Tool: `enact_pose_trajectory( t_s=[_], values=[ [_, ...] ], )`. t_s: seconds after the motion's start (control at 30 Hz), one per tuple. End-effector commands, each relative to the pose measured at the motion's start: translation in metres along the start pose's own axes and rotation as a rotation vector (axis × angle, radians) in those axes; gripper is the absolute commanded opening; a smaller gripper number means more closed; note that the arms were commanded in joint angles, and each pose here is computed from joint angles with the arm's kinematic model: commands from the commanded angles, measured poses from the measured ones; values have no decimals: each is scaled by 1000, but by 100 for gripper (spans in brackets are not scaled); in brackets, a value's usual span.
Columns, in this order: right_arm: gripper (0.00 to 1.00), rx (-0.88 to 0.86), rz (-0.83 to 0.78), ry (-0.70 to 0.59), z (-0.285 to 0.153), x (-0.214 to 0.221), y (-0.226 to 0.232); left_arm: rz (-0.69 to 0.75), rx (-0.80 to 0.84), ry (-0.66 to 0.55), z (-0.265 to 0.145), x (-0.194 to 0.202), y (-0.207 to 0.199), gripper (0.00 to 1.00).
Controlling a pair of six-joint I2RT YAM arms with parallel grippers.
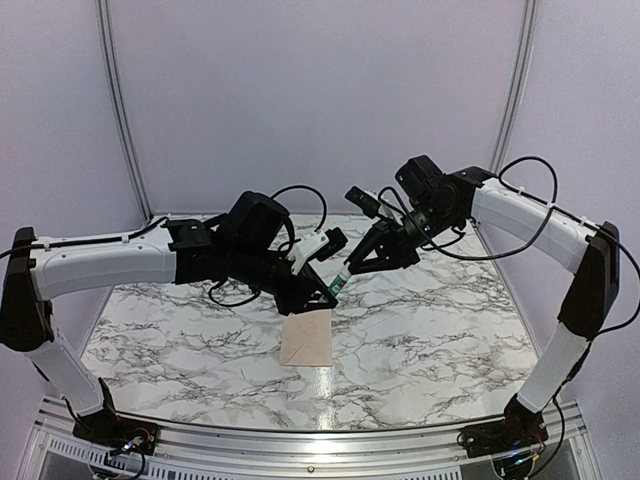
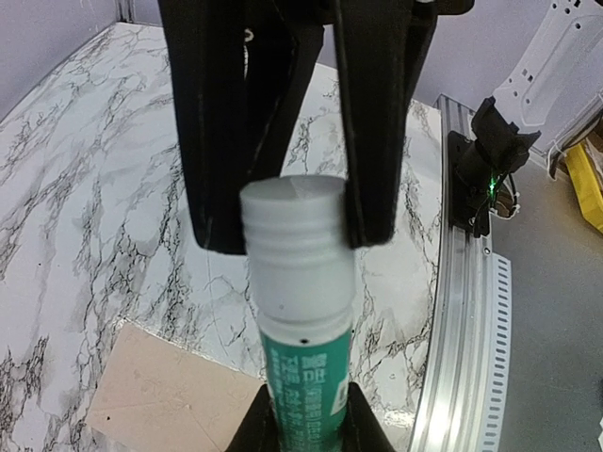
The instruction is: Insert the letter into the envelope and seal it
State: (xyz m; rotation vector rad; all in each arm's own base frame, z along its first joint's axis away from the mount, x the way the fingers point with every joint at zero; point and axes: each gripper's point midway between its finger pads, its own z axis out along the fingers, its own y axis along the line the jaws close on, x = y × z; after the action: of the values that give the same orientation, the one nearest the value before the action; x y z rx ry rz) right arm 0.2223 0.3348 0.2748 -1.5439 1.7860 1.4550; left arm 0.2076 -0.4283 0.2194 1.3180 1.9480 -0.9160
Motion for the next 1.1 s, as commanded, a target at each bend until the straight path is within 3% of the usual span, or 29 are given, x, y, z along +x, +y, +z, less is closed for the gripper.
enact_pose_trajectory(
  t_s=[0.0,0.2,0.37,0.43,0.57,0.67,0.97,1.07],
  values=[
    [10,24,49,43,16,11,-5,82,5,-239,-18,-64,-3,3],
    [9,49,141,69,26,23,-23,106,8,-282,-10,-81,-4,3],
    [10,138,162,91,21,22,-43,69,-92,-279,-4,-84,16,3],
    [18,176,114,68,-4,2,-45,42,-108,-246,-2,-72,23,3],
    [47,213,29,-96,-81,-40,-40,-36,-115,-176,-1,-35,37,3],
    [56,225,-50,-143,-107,-44,-31,-54,-90,-153,-4,-18,35,3],
    [58,-44,-108,-319,-96,-47,1,-29,94,-381,-24,-57,-1,4],
    [57,-84,-97,-314,-83,-49,4,-16,116,-406,-23,-66,-9,4]
  ],
)
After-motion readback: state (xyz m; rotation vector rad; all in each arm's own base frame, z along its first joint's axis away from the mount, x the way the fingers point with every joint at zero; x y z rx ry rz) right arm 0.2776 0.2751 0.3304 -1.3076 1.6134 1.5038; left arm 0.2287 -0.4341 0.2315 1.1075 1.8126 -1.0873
